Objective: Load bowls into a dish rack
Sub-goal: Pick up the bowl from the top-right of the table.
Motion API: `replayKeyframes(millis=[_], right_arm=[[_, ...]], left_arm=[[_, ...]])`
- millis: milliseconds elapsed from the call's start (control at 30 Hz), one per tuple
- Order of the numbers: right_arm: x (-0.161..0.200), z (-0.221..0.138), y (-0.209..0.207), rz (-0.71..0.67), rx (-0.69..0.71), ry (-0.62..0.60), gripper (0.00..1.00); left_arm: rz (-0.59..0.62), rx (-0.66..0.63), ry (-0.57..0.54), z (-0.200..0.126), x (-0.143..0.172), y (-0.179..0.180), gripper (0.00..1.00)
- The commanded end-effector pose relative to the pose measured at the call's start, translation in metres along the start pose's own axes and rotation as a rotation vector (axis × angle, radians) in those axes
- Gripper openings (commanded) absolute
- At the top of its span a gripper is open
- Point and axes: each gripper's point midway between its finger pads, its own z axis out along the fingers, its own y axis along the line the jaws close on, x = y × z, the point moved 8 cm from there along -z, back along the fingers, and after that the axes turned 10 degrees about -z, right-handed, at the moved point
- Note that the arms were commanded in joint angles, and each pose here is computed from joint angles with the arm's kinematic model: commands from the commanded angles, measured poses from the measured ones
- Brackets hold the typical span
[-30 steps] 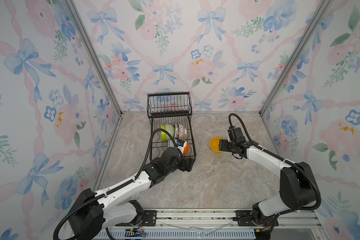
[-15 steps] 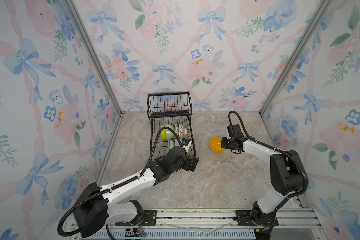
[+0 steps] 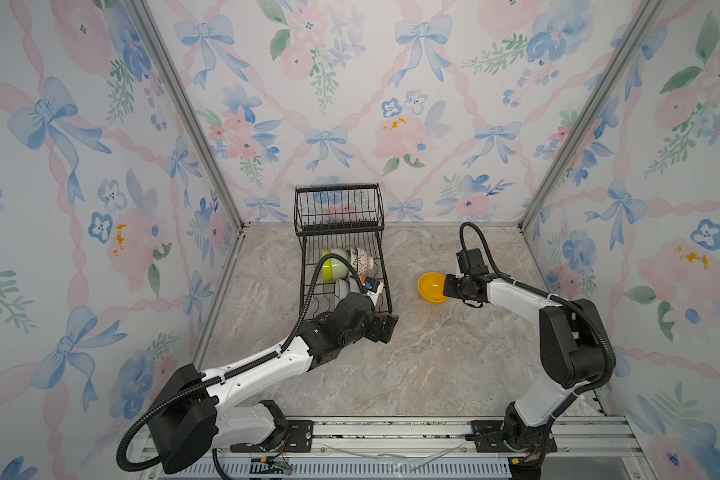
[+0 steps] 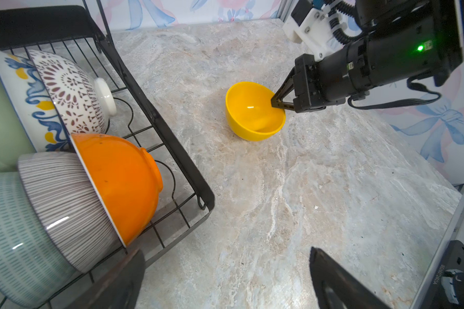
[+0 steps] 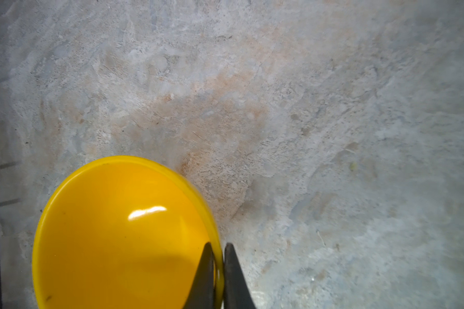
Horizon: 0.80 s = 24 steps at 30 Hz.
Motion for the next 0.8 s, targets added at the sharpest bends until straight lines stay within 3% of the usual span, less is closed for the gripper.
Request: replayKeyframes(millis=[0,367,767], right_arm=[[0.001,-0.004,-0.002,0.011,-0.007,-0.007,0.0],[0.019,-0.059,0.006,-0.008,-0.119,-0.087,0.0],[0.071,-0.106,0.081,-0.266,-0.331,-0.091,0.0]], left_arm=[[0.015,-0.006,-0.014,-0.003,-0.007,-0.004,0.98],[-0.006,-0.024,-0.054,-0.006,-0.013,-0.004,0.98],[-0.081,-0.087,-0.162,-0.029,-0.024,0.01,0.98]])
